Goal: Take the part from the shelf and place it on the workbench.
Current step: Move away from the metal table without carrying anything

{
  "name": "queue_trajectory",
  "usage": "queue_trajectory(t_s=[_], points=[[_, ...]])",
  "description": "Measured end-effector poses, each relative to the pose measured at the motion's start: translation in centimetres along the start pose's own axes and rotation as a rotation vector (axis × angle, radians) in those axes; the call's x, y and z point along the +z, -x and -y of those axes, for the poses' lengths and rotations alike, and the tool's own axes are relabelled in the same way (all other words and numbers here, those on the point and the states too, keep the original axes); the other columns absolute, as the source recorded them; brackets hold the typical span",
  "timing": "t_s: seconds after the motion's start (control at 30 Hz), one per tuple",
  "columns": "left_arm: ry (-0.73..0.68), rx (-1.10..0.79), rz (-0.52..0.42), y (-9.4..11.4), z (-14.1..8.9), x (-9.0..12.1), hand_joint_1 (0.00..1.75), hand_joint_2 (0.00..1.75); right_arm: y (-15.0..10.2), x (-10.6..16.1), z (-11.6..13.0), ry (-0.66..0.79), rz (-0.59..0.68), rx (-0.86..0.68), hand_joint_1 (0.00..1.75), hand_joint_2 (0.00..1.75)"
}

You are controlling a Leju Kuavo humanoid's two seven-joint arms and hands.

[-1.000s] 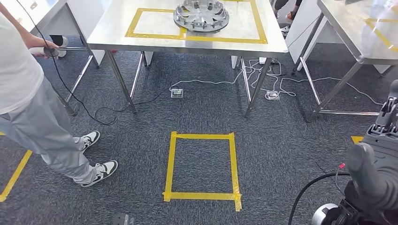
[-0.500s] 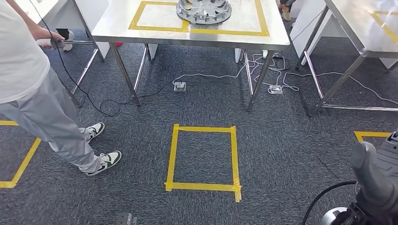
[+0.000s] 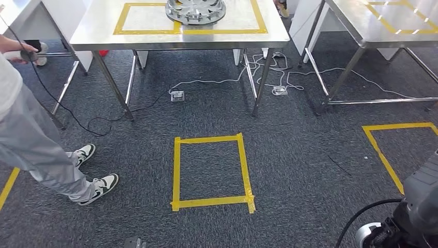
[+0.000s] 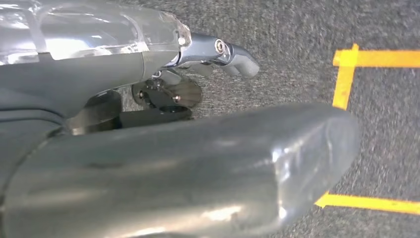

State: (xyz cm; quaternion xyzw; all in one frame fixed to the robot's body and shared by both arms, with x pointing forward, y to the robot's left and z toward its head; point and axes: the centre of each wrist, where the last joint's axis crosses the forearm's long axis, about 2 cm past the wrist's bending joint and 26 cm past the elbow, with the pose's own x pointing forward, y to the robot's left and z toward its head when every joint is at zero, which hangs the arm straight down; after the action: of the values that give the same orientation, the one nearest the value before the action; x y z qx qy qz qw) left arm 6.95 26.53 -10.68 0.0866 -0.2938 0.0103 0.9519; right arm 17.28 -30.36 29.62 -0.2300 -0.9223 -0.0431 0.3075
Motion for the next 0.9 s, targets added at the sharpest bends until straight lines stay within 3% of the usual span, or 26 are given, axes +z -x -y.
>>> queue_trajectory(t_s=[0.9], points=[[0.014,-0.001,0.007,0.18,0.23,0.14,0.00,0.00,0.07,-0.94,0.48,0.059,0.042,0.069,0.00,0.00]])
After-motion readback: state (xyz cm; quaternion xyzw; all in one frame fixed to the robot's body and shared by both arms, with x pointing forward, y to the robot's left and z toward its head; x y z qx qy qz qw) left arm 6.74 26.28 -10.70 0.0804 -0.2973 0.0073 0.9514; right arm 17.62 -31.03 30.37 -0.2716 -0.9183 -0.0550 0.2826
